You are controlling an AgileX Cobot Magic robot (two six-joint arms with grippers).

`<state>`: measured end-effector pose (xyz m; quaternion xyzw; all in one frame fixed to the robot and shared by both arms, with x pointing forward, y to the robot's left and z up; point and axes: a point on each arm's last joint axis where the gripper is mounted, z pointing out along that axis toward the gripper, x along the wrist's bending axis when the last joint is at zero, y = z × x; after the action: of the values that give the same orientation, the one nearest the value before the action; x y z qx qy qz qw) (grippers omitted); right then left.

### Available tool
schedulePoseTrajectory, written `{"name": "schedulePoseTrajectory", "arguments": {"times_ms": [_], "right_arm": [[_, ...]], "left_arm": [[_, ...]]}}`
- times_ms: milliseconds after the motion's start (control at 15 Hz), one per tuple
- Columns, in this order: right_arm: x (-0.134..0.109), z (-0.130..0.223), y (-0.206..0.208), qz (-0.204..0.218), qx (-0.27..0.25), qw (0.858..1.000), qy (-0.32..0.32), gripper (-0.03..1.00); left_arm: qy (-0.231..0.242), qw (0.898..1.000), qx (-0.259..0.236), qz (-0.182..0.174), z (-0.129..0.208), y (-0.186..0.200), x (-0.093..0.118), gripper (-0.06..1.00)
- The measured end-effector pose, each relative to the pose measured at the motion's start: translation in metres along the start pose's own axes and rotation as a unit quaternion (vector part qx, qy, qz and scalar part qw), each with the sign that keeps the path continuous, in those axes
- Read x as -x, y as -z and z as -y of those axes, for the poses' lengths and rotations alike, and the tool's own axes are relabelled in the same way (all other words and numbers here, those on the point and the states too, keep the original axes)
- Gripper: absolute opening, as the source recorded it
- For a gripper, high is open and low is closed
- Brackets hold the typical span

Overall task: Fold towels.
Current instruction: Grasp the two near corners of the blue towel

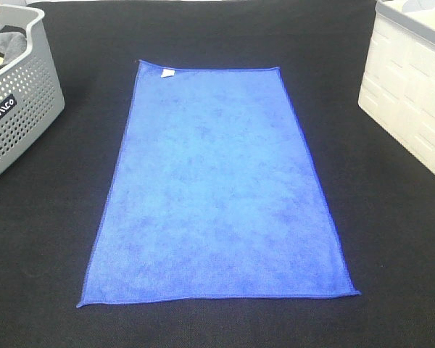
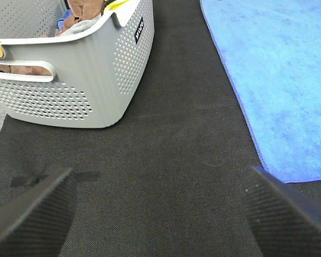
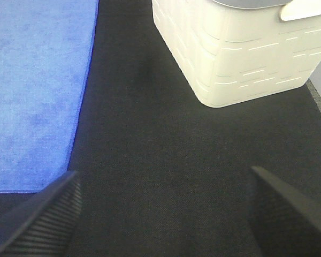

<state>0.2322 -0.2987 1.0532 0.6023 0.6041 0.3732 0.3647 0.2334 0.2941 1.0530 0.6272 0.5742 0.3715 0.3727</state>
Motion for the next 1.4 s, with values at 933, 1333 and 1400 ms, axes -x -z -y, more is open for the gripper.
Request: {"name": "schedulePoseTrajectory", "arguments": {"times_ms": [933, 1333, 1400], "right_arm": [[0.0, -0.015, -0.014, 0.0, -0.031, 1.0, 0.0, 0.76], [-0.008, -0.039, -0.069, -0.037, -0.158, 0.986, -0.038, 0.76], [-0.009, -0.041, -0.082, -0.041, -0.186, 0.981, -0.043, 0.76]], "left_arm": [[0.055, 0.997, 0.045, 0.031, -0.015, 0.001, 0.003, 0.8], [0.247, 0.958, -0.047, 0.138, -0.046, -0.07, 0.017, 0.75], [0.258, 0.952, -0.08, 0.142, -0.048, -0.085, 0.017, 0.73]]}}
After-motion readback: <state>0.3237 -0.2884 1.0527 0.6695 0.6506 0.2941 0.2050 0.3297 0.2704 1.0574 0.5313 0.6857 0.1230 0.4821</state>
